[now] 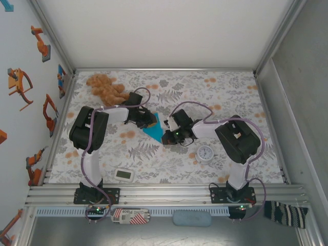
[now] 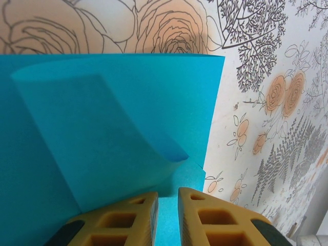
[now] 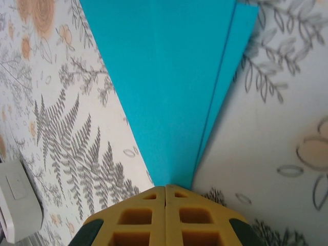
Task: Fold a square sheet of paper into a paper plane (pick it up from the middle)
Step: Fourth fold the wing at the center of the table.
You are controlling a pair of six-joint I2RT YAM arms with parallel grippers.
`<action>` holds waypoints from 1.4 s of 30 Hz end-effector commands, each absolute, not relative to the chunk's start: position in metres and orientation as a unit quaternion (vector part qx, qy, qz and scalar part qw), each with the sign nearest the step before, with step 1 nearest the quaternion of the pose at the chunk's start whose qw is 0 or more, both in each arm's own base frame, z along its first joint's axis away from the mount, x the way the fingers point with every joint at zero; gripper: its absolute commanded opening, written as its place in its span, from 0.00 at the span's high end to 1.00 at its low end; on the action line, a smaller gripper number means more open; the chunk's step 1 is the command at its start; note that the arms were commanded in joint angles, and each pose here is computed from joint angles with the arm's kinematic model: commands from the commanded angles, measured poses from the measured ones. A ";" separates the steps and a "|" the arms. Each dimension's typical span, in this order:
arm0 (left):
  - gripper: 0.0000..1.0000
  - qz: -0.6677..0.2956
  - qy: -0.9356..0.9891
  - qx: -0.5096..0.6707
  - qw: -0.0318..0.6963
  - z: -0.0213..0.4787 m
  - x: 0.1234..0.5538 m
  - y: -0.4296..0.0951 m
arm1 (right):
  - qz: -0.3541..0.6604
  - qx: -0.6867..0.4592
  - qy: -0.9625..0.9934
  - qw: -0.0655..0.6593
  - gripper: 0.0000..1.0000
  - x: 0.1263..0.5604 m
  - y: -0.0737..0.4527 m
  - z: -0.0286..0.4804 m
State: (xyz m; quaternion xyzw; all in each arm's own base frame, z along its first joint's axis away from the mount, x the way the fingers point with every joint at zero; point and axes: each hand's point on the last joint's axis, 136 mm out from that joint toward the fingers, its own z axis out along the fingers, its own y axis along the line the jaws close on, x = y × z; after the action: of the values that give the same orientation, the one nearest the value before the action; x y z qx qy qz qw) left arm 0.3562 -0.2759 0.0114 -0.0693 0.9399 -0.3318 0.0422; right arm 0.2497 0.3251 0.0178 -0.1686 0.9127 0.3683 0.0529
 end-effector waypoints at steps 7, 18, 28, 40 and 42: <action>0.79 -0.208 0.972 -0.107 -0.026 -0.055 0.318 -0.231 | 0.335 -0.185 0.920 0.088 1.00 0.230 0.300 0.042; 0.79 -0.223 0.969 -0.100 -0.021 -0.047 0.322 -0.240 | 0.355 -0.141 0.912 0.151 1.00 0.279 0.335 0.066; 0.79 -0.236 0.967 -0.095 -0.023 -0.040 0.321 -0.246 | 0.337 -0.127 0.924 0.129 1.00 0.295 0.353 0.036; 0.79 -0.294 0.954 -0.045 0.021 0.008 0.337 -0.267 | 0.284 -0.130 0.948 0.061 1.00 0.263 0.323 -0.011; 0.78 -0.310 0.950 -0.025 0.039 0.023 0.341 -0.272 | 0.274 -0.137 0.951 0.041 1.00 0.249 0.313 -0.018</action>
State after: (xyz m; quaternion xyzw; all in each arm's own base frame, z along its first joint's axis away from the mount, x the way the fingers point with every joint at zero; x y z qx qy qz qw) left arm 0.3524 -0.2777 0.0178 -0.0501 0.9428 -0.3267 0.0428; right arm 0.2844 0.3451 0.0174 -0.1374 0.9278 0.3294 0.1085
